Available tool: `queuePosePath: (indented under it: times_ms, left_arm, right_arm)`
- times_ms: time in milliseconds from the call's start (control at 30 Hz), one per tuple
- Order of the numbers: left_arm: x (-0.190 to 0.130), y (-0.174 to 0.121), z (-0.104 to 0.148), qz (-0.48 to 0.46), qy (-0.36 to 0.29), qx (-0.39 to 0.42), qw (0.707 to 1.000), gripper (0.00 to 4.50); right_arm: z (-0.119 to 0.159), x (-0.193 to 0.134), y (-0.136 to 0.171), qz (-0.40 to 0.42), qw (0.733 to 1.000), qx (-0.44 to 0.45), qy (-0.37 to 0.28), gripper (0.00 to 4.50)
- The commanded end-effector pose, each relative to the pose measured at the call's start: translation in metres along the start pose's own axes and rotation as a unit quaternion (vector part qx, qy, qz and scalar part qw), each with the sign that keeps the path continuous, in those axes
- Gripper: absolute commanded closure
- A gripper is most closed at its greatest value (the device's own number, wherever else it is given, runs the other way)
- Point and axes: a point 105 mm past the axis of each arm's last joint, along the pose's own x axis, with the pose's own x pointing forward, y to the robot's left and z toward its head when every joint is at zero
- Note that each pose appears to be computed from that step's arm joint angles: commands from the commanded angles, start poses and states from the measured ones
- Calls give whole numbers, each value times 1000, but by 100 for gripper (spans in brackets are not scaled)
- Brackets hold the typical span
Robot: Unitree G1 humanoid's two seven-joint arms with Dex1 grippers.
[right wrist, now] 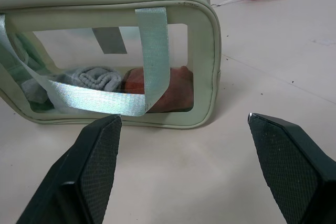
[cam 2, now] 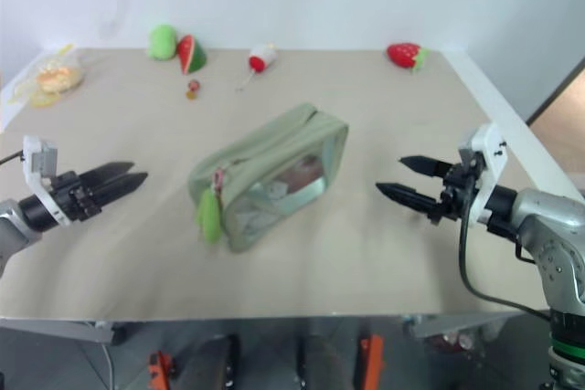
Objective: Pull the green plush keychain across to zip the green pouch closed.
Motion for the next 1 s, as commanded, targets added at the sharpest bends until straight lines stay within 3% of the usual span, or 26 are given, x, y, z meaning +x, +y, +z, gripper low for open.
queuePosePath:
  times_ms: [33,267,467,767,1000]
  left_arm:
    - [-3,-7,4,-13,-2,28,1000,111]
    - [-3,-20,9,-43,-6,42,998,111]
    - [14,-51,34,-119,-13,72,990,111]
    - [31,-97,78,-231,-61,117,964,111]
    - [39,-120,73,-276,-44,134,951,111]
  right_arm:
    - [16,5,2,7,999,-35,-12,52]
    - [29,16,-5,8,998,-67,-15,52]
    - [64,32,5,51,988,-146,-21,52]
    - [97,65,48,196,933,-303,11,52]
    - [85,96,60,264,885,-379,53,52]
